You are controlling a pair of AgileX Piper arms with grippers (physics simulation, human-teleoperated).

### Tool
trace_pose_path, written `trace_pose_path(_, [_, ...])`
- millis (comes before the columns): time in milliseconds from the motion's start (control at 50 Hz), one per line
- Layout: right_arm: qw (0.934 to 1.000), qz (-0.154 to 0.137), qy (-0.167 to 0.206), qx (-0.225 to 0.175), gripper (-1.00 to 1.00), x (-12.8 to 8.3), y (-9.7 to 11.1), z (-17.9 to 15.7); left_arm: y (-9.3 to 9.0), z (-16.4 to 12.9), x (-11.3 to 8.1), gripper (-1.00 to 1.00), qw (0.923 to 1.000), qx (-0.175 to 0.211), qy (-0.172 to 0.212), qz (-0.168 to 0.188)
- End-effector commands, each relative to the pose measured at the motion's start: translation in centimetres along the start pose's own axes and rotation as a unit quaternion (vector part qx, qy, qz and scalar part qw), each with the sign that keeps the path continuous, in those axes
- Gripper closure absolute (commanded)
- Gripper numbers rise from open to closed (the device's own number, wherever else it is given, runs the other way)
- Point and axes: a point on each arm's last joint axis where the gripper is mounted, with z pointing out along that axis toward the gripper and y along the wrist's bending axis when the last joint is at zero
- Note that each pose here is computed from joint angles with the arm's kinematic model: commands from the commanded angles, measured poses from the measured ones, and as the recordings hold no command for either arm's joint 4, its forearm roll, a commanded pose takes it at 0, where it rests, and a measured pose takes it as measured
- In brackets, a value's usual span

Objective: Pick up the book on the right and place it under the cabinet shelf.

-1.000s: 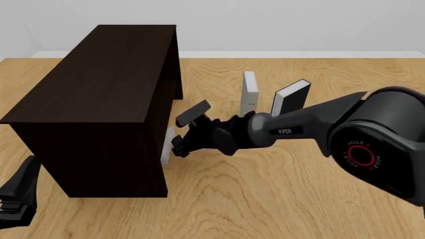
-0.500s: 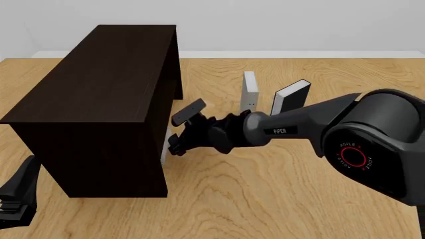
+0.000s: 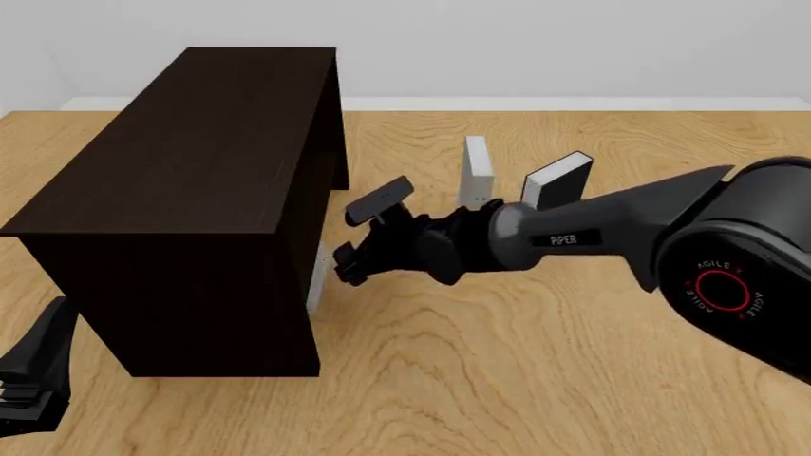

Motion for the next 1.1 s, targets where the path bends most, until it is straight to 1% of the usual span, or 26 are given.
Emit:
trace_pose_path(20, [0.9997, 0.018, -0.008, 0.013, -1.00, 0.2, -1.3, -2.6, 0.0, 0.0, 0.0, -1.00, 1.0000, 0.000, 0.000, 0.000])
trace_pose_path(180, [0.9998, 0.012, -0.013, 0.013, -1.00, 0.7, -1.2, -4.4, 0.0, 0.0, 0.0, -1.00, 1.0000, 0.000, 0.000, 0.000])
trace_pose_path(280, [0.9995, 0.009, -0.026, 0.014, -1.00, 0.6, -1.2, -7.1, 0.0, 0.0, 0.0, -1.00, 1.0000, 0.000, 0.000, 0.000])
trace_pose_path(320, [0.9992, 0.016, -0.032, 0.017, -1.00, 0.4, -1.4, -8.3, 0.0, 0.0, 0.0, -1.00, 1.0000, 0.000, 0.000, 0.000])
trace_pose_path(340, [0.9992, 0.016, -0.032, 0.017, -1.00, 0.4, -1.4, -8.3, 0.0, 0.0, 0.0, -1.00, 1.0000, 0.000, 0.000, 0.000])
trace_pose_path(400, [0.9985, 0.013, -0.044, 0.028, -1.00, 0.3, -2.3, -10.0, 0.0, 0.0, 0.0, -1.00, 1.0000, 0.000, 0.000, 0.000])
trace_pose_path(440, [0.9982, 0.021, -0.049, 0.029, -1.00, 0.1, -2.4, -11.3, 0.0, 0.0, 0.0, -1.00, 1.0000, 0.000, 0.000, 0.000])
trace_pose_path(460, [0.9982, 0.021, -0.049, 0.029, -1.00, 0.1, -2.4, -11.3, 0.0, 0.0, 0.0, -1.00, 1.0000, 0.000, 0.000, 0.000])
trace_pose_path(480, [0.9978, 0.019, -0.055, 0.032, -1.00, 0.0, -2.5, -12.3, 0.0, 0.0, 0.0, -1.00, 1.0000, 0.000, 0.000, 0.000])
trace_pose_path(500, [0.9978, 0.019, -0.055, 0.032, -1.00, 0.0, -2.5, -12.3, 0.0, 0.0, 0.0, -1.00, 1.0000, 0.000, 0.000, 0.000])
trace_pose_path(560, [0.9969, 0.022, -0.067, 0.035, -1.00, -0.4, -2.7, -14.0, 0.0, 0.0, 0.0, -1.00, 1.0000, 0.000, 0.000, 0.000])
trace_pose_path(640, [0.9958, 0.014, -0.082, 0.040, -1.00, -0.7, -2.8, -15.9, 0.0, 0.0, 0.0, -1.00, 1.0000, 0.000, 0.000, 0.000])
trace_pose_path(660, [0.9958, 0.014, -0.082, 0.040, -1.00, -0.7, -2.8, -15.9, 0.0, 0.0, 0.0, -1.00, 1.0000, 0.000, 0.000, 0.000])
trace_pose_path(700, [0.9950, 0.019, -0.091, 0.037, -1.00, -1.1, -2.6, -17.3, 0.0, 0.0, 0.0, -1.00, 1.0000, 0.000, 0.000, 0.000])
trace_pose_path(740, [0.9947, 0.024, -0.093, 0.037, -1.00, -1.2, -2.6, -17.7, 0.0, 0.0, 0.0, -1.00, 1.0000, 0.000, 0.000, 0.000])
trace_pose_path(760, [0.9938, 0.026, -0.100, 0.039, -1.00, -1.2, -2.7, -18.8, 0.0, 0.0, 0.0, -1.00, 1.0000, 0.000, 0.000, 0.000])
trace_pose_path(820, [0.9937, 0.029, -0.100, 0.040, -1.00, -1.2, -2.7, -19.2, 0.0, 0.0, 0.0, -1.00, 1.0000, 0.000, 0.000, 0.000])
trace_pose_path(840, [0.9930, 0.033, -0.105, 0.042, -1.00, -1.2, -2.8, -20.0, 0.0, 0.0, 0.0, -1.00, 1.0000, 0.000, 0.000, 0.000])
trace_pose_path(880, [0.9925, 0.029, -0.110, 0.045, -1.00, -1.1, -2.9, -20.6, 0.0, 0.0, 0.0, -1.00, 1.0000, 0.000, 0.000, 0.000])
trace_pose_path(940, [0.9907, 0.021, -0.123, 0.055, -1.00, -0.8, -3.2, -22.8, 0.0, 0.0, 0.0, -1.00, 1.0000, 0.000, 0.000, 0.000])
trace_pose_path(960, [0.9907, 0.021, -0.123, 0.055, -1.00, -0.8, -3.2, -22.8, 0.0, 0.0, 0.0, -1.00, 1.0000, 0.000, 0.000, 0.000])
trace_pose_path(1000, [0.9901, 0.025, -0.124, 0.060, -1.00, -0.5, -3.4, -23.5, 0.0, 0.0, 0.0, -1.00, 1.0000, 0.000, 0.000, 0.000])
trace_pose_path(1020, [0.9884, 0.037, -0.132, 0.065, -1.00, -0.5, -3.7, -24.3, 0.0, 0.0, 0.0, -1.00, 1.0000, 0.000, 0.000, 0.000])
trace_pose_path(1040, [0.9884, 0.037, -0.132, 0.065, -1.00, -0.5, -3.7, -24.3, 0.0, 0.0, 0.0, -1.00, 1.0000, 0.000, 0.000, 0.000])
trace_pose_path(1060, [0.9866, 0.045, -0.139, 0.073, -1.00, -0.5, -4.1, -24.8, 0.0, 0.0, 0.0, -1.00, 1.0000, 0.000, 0.000, 0.000])
trace_pose_path(1100, [0.9866, 0.049, -0.138, 0.071, -1.00, -0.4, -4.1, -25.0, 0.0, 0.0, 0.0, -1.00, 1.0000, 0.000, 0.000, 0.000])
